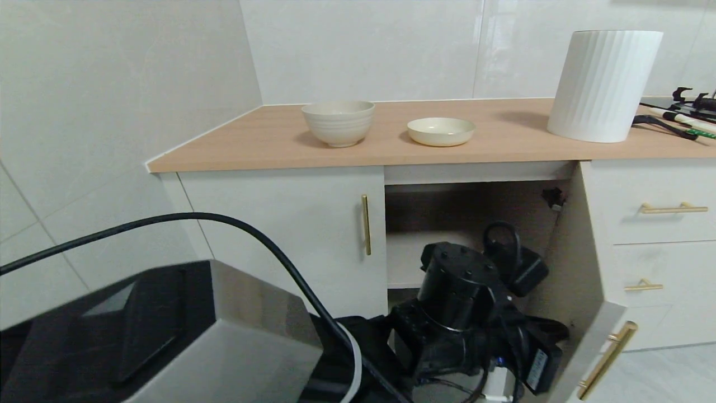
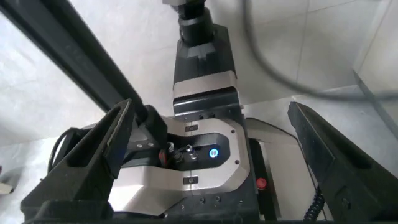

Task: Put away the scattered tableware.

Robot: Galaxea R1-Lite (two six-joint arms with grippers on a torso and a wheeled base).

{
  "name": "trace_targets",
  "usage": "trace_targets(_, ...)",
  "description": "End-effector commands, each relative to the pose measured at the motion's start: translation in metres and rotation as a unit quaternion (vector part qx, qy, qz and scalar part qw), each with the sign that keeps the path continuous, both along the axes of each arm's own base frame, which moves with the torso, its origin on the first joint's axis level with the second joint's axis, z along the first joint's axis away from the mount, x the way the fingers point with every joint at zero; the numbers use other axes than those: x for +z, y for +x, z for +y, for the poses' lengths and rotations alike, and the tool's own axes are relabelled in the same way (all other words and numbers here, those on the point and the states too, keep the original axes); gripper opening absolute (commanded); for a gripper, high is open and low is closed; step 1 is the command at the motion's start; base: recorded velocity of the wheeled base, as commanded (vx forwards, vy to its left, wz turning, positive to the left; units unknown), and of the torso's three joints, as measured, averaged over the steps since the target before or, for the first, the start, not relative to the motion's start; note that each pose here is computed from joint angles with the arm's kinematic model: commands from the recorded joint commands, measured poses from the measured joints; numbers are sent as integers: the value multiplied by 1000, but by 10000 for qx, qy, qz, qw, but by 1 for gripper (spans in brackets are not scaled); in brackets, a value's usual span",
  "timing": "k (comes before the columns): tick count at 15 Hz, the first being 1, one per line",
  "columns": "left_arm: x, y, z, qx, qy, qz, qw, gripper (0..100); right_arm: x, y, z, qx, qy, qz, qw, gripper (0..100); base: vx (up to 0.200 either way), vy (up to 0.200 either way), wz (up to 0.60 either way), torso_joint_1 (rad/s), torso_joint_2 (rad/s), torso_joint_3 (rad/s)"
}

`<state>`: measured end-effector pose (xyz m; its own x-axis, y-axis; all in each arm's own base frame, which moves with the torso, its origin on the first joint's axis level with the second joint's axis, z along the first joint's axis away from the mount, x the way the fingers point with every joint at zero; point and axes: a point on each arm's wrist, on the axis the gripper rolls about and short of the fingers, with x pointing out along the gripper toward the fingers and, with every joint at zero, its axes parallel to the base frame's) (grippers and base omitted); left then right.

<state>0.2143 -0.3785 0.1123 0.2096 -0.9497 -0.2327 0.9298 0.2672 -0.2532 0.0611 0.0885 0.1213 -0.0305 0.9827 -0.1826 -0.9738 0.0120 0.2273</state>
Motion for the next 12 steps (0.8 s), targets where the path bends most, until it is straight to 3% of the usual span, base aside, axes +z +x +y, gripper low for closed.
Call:
trace_targets(1, 3, -2, 4, 158, -72, 11, 9998, 0, 1, -1, -1, 12, 22, -21, 10000, 100, 0, 0, 0, 0, 0, 0)
trace_targets(3, 2, 3, 2, 56, -209, 365, 9991, 0, 0, -1, 0, 101, 3, 26, 9999, 100, 0, 0, 0, 0, 0, 0)
trace_targets(4, 7, 0, -5, -31, -281, 327, 9991, 0, 0, -1, 0, 213, 17, 53, 9998, 100, 0, 0, 0, 0, 0, 0)
trace_targets(5, 11, -2, -1, 89, -272, 302, 9991, 0, 0, -1, 0, 212, 6, 63, 9998, 100, 0, 0, 0, 0, 0, 0)
trace_targets(7, 13, 6, 32, 520, -116, 352, 9980, 0, 0, 2, 3, 166, -23, 85, 9998, 100, 0, 0, 0, 0, 0, 0)
trace_targets(8, 12, 15, 60, 807, -49, 399, 9959, 0, 3, 10, 9, -51, -88, 171, 9998, 100, 0, 0, 0, 0, 0, 0)
trace_targets(10, 12, 33, 101, 1327, -155, 326, 9905, 0, 1, 31, 19, -802, -333, 267, 9959, 100, 0, 0, 0, 0, 0, 0)
trace_targets(12, 11, 48, 151, 1953, -346, 132, 9800, 0, -2, 51, 27, -1577, -592, 289, 9853, 100, 0, 0, 0, 0, 0, 0)
